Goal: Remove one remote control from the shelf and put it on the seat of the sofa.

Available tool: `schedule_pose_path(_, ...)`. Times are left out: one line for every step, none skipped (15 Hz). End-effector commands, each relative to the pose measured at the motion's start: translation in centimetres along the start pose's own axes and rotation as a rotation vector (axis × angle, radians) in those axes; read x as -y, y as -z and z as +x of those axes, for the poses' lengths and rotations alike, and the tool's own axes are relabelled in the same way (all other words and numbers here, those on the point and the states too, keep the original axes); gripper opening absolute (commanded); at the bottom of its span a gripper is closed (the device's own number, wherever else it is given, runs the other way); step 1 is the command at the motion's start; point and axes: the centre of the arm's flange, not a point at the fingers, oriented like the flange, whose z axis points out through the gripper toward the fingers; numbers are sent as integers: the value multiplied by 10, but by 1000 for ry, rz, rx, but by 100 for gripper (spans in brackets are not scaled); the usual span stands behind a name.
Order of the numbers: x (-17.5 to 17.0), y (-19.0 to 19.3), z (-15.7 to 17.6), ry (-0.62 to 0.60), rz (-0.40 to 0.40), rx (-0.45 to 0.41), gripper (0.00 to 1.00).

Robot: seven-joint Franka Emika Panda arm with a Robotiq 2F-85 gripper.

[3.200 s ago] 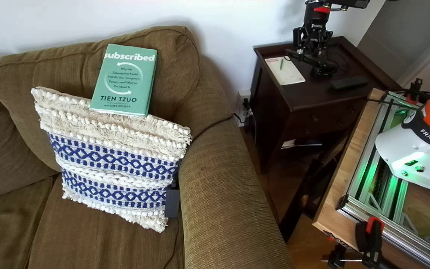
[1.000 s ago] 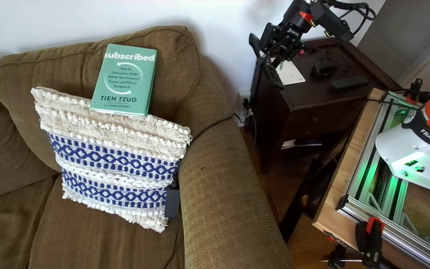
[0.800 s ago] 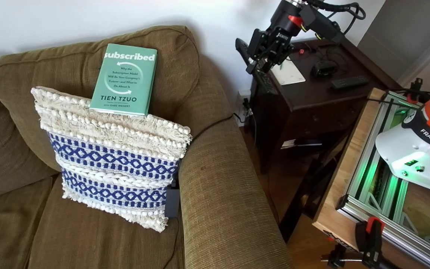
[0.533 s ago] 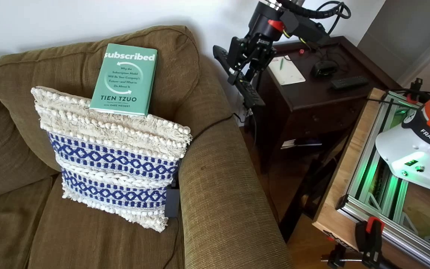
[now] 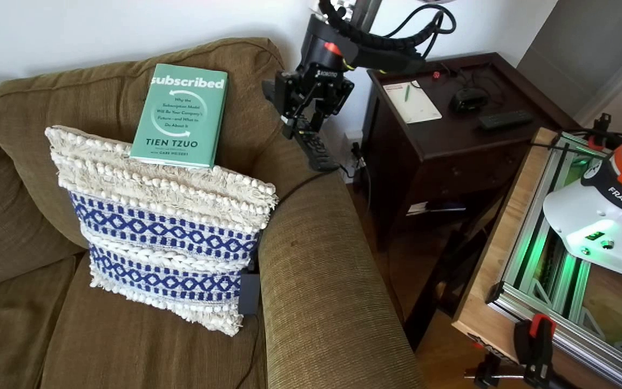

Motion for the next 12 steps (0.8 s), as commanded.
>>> schedule_pose_path(21, -28, 44, -68, -28, -45, 30)
schedule_pose_path(22, -34, 55, -92, -31, -64, 30)
schedule_pose_path(21, -40, 65, -114, -34, -87, 30)
schedule_pose_path(21, -45, 78, -141, -35, -98, 30)
schedule_pose_path(22, -51, 89, -166, -42, -112, 30)
schedule_pose_path(24, -56, 99, -188, -45, -123, 30)
schedule_pose_path(26, -61, 111, -210, -55, -145, 30)
schedule_pose_path(28, -65, 120, -231, -63, -159, 30)
schedule_pose_path(30, -69, 130, -260, -71, -181, 30)
schedule_pose_path(32, -74, 138, -295, -75, -194, 30)
schedule_pose_path(36, -78, 145, -320, -82, -211, 30)
schedule_pose_path(40, -85, 150, -339, -97, -230, 30)
